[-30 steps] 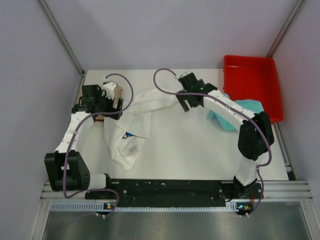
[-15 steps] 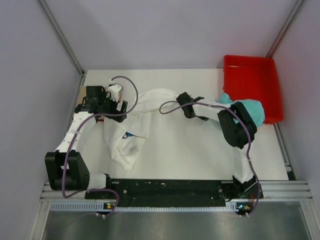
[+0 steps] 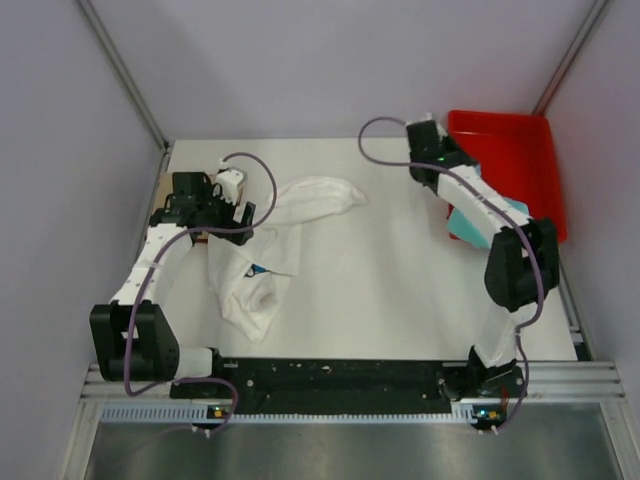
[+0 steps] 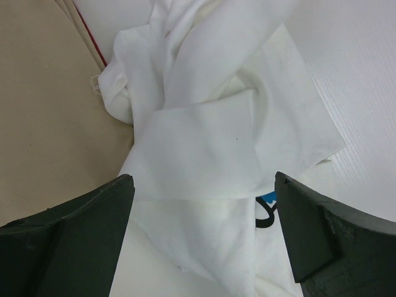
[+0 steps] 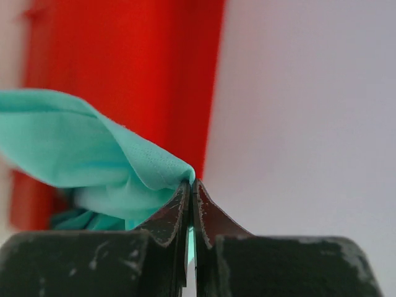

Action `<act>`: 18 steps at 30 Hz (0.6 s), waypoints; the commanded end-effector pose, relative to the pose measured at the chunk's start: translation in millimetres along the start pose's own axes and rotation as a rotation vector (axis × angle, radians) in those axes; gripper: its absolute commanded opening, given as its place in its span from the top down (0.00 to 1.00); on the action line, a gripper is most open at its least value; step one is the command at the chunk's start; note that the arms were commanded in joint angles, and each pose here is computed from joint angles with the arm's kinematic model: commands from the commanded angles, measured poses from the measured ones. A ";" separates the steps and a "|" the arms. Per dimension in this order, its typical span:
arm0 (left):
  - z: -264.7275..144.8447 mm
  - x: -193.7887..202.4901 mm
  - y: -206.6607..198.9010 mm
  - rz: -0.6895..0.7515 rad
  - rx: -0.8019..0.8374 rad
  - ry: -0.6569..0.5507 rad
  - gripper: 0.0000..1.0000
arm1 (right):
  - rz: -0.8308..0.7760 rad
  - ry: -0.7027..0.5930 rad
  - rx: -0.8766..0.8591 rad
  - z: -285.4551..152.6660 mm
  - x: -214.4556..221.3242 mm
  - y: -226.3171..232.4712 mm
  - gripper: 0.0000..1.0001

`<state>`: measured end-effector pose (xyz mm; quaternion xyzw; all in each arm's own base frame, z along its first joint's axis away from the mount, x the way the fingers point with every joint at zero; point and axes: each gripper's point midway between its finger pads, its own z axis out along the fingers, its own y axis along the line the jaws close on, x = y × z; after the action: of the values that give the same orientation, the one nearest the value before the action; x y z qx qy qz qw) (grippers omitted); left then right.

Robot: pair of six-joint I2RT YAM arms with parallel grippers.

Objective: Fold and stack the t-shirts
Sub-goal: Flatten out the tshirt

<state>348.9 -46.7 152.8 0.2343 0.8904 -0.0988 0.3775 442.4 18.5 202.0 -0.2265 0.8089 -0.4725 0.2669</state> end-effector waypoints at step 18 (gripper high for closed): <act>1.1 24.6 7.2 0.050 -0.077 0.143 0.01 | 0.538 -0.403 -0.325 -84.9 -94.4 -106.1 0.01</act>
<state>337.5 -51.5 137.2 0.2593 0.9000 -0.0880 0.3392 491.8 0.4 362.3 -0.0679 0.8140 -0.3202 0.4799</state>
